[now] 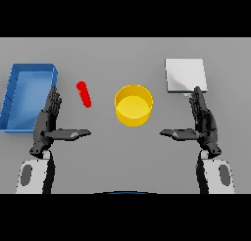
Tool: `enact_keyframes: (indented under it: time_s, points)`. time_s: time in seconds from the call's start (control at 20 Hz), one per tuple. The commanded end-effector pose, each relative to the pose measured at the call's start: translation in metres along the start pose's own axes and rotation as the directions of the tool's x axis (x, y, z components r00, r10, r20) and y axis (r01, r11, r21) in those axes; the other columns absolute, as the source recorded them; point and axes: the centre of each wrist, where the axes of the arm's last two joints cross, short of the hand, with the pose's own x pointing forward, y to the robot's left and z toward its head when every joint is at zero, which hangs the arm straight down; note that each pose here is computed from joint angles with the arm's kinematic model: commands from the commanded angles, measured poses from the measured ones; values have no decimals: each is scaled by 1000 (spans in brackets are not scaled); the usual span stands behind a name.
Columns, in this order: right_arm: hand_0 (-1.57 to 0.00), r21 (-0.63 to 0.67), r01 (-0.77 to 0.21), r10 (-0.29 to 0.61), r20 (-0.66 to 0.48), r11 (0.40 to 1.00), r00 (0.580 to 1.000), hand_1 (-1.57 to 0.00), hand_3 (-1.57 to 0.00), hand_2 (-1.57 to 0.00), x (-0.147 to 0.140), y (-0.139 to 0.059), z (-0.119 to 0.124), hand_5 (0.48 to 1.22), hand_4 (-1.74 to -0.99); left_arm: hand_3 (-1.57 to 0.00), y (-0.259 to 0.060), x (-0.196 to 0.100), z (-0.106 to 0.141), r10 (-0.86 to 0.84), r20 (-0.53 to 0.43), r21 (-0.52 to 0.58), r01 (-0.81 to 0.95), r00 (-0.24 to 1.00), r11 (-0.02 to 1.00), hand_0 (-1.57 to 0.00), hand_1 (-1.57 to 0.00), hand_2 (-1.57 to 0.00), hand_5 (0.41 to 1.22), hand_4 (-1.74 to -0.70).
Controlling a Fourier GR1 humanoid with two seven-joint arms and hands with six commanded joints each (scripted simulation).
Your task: Pick up the red beaker and tilt it to pour out 1 green nut into yellow bowl. Pick up the yellow bowl and place it on the metallic measuring scale.
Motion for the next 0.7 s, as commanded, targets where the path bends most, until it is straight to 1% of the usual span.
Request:
enact_keyframes:
  time_s: [0.0, 0.25, 0.3, 0.35, 0.4, 0.45, 0.5, 0.55, 0.6, 0.65]
  points:
    - [1, -1, 1, -1, 1, 1000, 1000, 1, 1, 1, 0, 0, 0, 578, -1071, 1, -1, 0, 1, 1, 2, 0, -1, 1000, 1000, 1, 1, 1, 660, -1141]
    - [1, -2, -1, 1, 5, 1000, 1000, 1, 1, 1, 2, 4, 1, 578, -1071, 1, -8, -2, 10, 4, 7, -8, -4, 1000, 1000, 1, 1, 1, 660, -1141]
    - [1, -2, -148, 148, 83, 989, 986, 1, 1, 1, 6, 3, 8, 578, -1071, 1, -5, 5, 20, -78, 45, -42, 80, 996, 996, 1, 1, 1, 660, -1141]
    - [1, 3, -234, 232, 130, 972, 964, 1, 1, 1, 7, 7, 14, 577, -1072, 1, -6, 10, 30, -122, 83, -65, 128, 989, 990, 1, 1, 1, 660, -1143]
    - [1, 2, -286, 282, 152, 958, 947, 1, 1, 1, 9, 7, 19, 576, -1066, 1, -9, 15, 36, -151, 84, -74, 158, 985, 985, 1, 1, 1, 660, -1144]
    - [1, 3, -320, 316, 156, 947, 936, 1, 1, 1, 10, 9, 21, 577, -1064, 1, -7, 19, 38, -170, 72, -82, 175, 983, 981, 1, 1, 1, 662, -1142]
    - [1, 1, -331, 326, 158, 944, 932, 1, 1, 1, 11, 6, 23, 581, -1071, 1, -10, 24, 40, -176, 78, -87, 182, 981, 979, 1, 1, 1, 660, -1138]
    - [1, 4, -335, 330, 161, 942, 930, 1, 1, 1, 12, 5, 25, 585, -1084, 1, -11, 26, 42, -183, 65, -98, 189, 981, 977, 1, 1, 1, 657, -1136]
    - [1, 24, -317, 309, 166, 948, 937, 1, 1, 1, 11, 10, 27, 592, -1103, 1, -12, 25, 45, -185, 49, -104, 189, 982, 976, 1, 1, 1, 655, -1138]
    - [1, 29, -316, 308, 154, 948, 939, 1, 1, 1, 12, 10, 25, 600, -1118, 1, -12, 24, 42, -195, 23, -103, 197, 980, 975, 1, 1, 1, 652, -1139]
